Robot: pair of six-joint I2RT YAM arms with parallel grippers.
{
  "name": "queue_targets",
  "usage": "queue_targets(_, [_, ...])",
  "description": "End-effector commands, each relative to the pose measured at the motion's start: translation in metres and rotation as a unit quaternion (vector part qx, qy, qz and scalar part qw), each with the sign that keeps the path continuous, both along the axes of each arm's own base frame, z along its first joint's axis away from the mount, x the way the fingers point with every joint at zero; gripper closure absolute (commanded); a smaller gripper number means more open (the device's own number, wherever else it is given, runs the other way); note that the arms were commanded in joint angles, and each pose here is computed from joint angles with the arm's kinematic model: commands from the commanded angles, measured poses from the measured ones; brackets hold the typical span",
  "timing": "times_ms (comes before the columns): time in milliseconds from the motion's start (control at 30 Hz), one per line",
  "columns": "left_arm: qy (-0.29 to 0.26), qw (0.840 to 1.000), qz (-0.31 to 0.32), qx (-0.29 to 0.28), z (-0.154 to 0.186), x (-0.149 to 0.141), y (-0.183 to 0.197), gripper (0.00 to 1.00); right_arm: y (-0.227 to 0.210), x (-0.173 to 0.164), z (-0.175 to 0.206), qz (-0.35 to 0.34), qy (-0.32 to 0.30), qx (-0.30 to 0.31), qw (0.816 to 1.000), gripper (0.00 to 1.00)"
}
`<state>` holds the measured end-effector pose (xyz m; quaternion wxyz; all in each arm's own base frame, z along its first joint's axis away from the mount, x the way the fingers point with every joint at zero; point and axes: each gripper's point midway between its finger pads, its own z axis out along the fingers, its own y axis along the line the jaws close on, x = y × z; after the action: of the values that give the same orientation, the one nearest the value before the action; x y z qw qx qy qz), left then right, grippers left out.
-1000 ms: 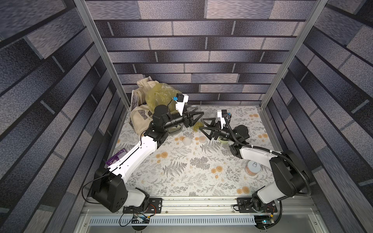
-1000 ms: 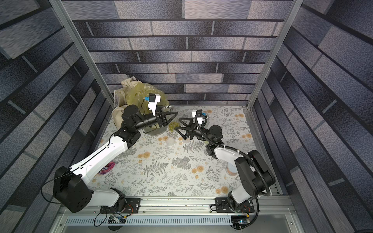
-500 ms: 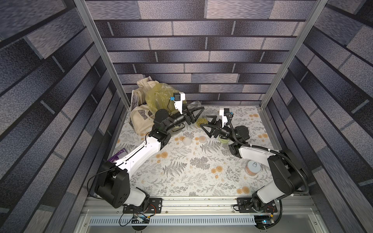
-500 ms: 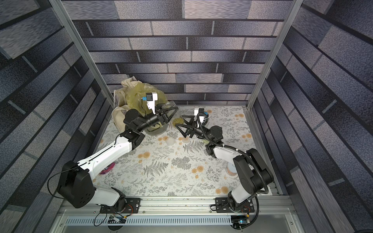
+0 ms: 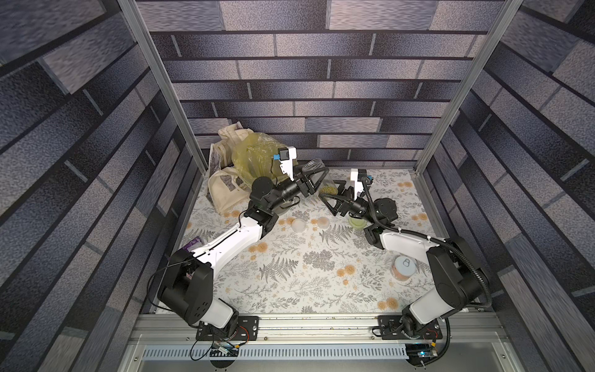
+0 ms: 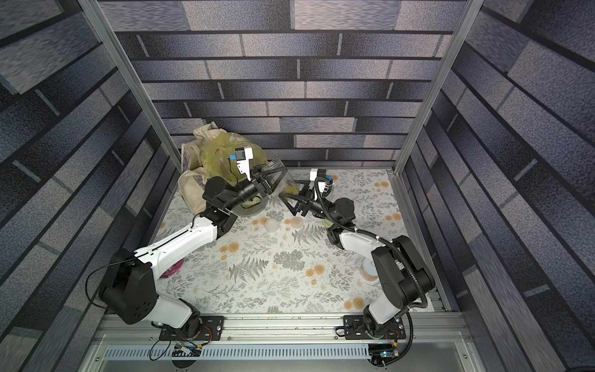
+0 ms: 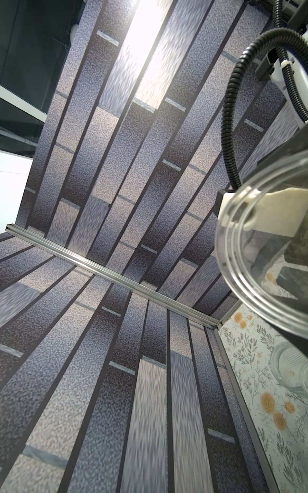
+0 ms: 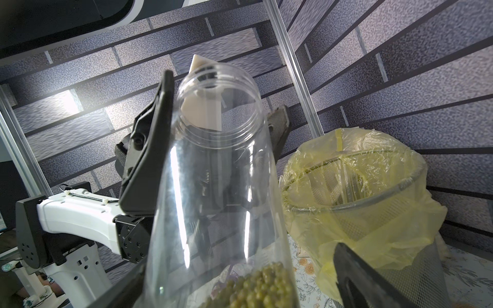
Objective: Empty moldy mung beans from jars
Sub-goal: Pour the moldy mung beans from the jar into the trash bin.
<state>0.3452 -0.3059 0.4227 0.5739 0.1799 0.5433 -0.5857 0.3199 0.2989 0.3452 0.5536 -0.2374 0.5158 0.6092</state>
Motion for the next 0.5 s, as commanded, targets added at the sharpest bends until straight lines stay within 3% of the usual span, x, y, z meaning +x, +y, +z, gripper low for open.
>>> queue_targets(0, [-0.01, 0.999, -0.016, -0.038, 0.015, -0.008, 0.0, 0.43, -0.001, 0.003, 0.014, -0.009, -0.025, 0.015, 1.0, 0.03])
queue_targets(200, [-0.003, 0.999, -0.017, -0.034, 0.01, -0.006, -0.001, 0.43, 0.0, 0.008, 0.017, -0.016, -0.027, 0.019, 0.999, 0.04])
queue_targets(467, [0.005, 0.999, -0.01, -0.037, 0.005, -0.004, 0.0, 0.41, 0.0, 0.014, 0.019, -0.022, -0.025, 0.024, 0.999, 0.13])
